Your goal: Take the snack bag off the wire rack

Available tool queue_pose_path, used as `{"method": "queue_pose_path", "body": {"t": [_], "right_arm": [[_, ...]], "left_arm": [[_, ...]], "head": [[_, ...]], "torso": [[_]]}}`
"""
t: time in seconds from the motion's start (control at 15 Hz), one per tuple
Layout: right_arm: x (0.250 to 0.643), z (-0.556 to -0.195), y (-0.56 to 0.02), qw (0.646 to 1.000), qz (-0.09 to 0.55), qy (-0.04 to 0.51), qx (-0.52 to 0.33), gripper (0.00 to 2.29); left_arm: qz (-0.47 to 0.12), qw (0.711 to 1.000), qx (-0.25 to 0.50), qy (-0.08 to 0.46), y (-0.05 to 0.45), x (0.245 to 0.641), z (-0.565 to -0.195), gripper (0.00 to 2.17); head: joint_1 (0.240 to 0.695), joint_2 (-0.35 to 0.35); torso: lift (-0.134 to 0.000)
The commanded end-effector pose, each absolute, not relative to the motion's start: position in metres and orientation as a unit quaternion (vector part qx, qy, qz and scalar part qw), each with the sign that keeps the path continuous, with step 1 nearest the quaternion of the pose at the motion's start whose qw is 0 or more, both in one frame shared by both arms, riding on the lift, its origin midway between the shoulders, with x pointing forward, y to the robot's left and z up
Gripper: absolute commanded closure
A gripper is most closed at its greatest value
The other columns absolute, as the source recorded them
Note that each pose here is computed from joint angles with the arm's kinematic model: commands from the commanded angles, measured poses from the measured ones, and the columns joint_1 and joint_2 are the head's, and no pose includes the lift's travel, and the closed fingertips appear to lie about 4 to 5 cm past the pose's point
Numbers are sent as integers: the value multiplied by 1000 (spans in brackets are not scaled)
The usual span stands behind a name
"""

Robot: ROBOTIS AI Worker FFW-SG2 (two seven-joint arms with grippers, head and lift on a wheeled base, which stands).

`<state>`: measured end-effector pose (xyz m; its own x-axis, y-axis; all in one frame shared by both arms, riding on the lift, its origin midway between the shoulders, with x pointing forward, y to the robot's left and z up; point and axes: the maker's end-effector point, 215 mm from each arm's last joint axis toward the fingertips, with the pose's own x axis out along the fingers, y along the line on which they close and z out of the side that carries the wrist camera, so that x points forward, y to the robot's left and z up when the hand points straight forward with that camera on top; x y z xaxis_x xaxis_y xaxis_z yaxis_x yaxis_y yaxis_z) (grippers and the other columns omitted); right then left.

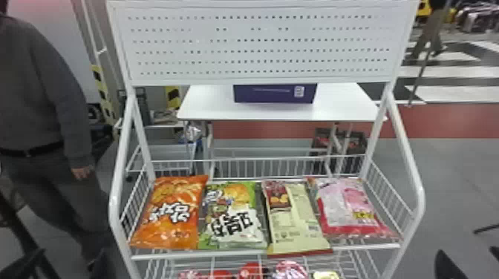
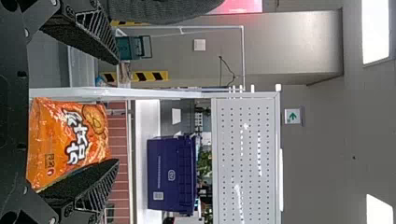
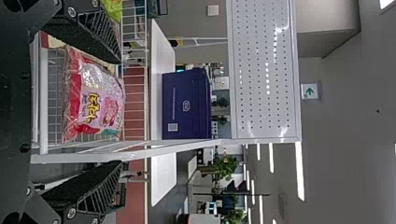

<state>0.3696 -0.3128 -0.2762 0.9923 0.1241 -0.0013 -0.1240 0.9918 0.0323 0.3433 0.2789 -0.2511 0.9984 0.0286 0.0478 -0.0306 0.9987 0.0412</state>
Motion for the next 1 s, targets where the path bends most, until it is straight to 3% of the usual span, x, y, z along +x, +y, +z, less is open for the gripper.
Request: {"method": "queue_pose_path", "body": {"t": [0.0, 0.6, 0.73, 0.93], "right_arm": [[370, -276, -313, 998, 62, 1, 16, 130], [372, -278, -313, 998, 62, 2, 16, 130], [391, -288, -310, 998, 63, -2, 21, 130], [440, -329, -286, 996, 79, 36, 18, 130]], "left_arm": [[15, 999, 21, -23, 279, 343, -252, 147], [14, 999, 20, -24, 278, 344, -251, 147], [11, 999, 18, -24, 275, 343, -252, 147], [9, 1000, 21, -20, 274, 344, -255, 147]], "head": [[499, 0], [499, 0], [499, 0], [499, 0]], "torso": [[0], [0], [0], [0]]}}
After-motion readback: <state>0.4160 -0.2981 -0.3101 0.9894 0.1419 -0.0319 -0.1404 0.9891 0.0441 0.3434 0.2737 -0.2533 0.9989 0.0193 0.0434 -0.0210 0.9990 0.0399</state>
